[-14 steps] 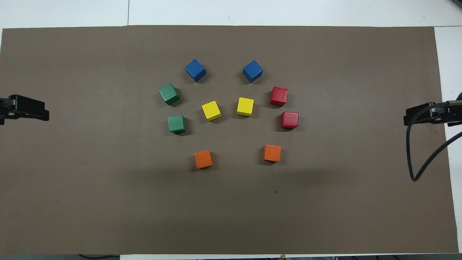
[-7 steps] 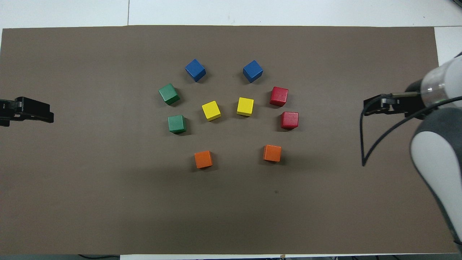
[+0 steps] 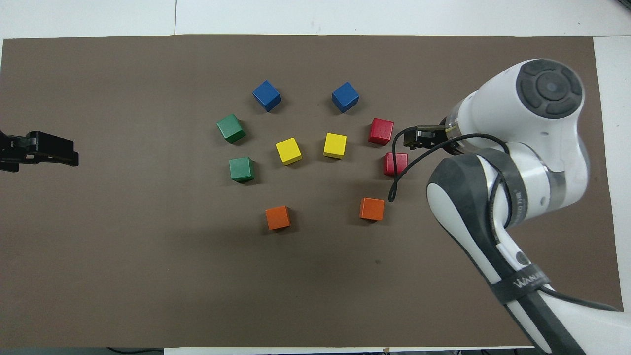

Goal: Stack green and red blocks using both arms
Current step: 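Reach the right gripper to a red block while the left gripper reaches green, then grasp the red block with the right gripper while the left gripper grasps green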

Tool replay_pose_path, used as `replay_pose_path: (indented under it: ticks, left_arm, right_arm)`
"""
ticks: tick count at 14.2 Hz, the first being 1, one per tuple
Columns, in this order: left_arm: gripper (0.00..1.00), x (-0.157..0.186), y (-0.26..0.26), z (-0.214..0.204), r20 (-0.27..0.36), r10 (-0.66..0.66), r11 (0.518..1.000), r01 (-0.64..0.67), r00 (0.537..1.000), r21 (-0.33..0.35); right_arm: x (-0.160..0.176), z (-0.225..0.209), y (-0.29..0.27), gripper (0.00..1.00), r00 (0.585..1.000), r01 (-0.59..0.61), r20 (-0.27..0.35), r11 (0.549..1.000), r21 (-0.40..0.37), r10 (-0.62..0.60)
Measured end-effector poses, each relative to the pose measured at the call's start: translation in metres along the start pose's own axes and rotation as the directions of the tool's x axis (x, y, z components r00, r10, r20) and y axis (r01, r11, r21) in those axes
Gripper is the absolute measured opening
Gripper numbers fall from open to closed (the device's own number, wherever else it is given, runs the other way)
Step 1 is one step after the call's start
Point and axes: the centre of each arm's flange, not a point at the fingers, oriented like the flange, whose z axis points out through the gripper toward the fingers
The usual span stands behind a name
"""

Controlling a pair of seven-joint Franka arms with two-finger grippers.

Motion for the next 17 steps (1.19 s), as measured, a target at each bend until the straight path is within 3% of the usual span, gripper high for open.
replay_pose_path:
  ticks: [6, 17]
  left_arm:
    - [1.00, -0.008, 0.100, 0.051, -0.052, -0.116, 0.993, 0.114, 0.992, -0.040]
    - [1.00, 0.007, 0.202, 0.220, -0.002, 0.011, 0.999, -0.011, 1.000, -0.050]
  right_arm:
    - [0.000, 0.033, -0.011, 1.00, 1.000, -0.003, 0.009, 1.000, 0.001, 0.003]
    - [-0.018, 0.074, -0.025, 1.00, 0.999, -0.031, 0.024, 1.000, -0.004, 0.031]
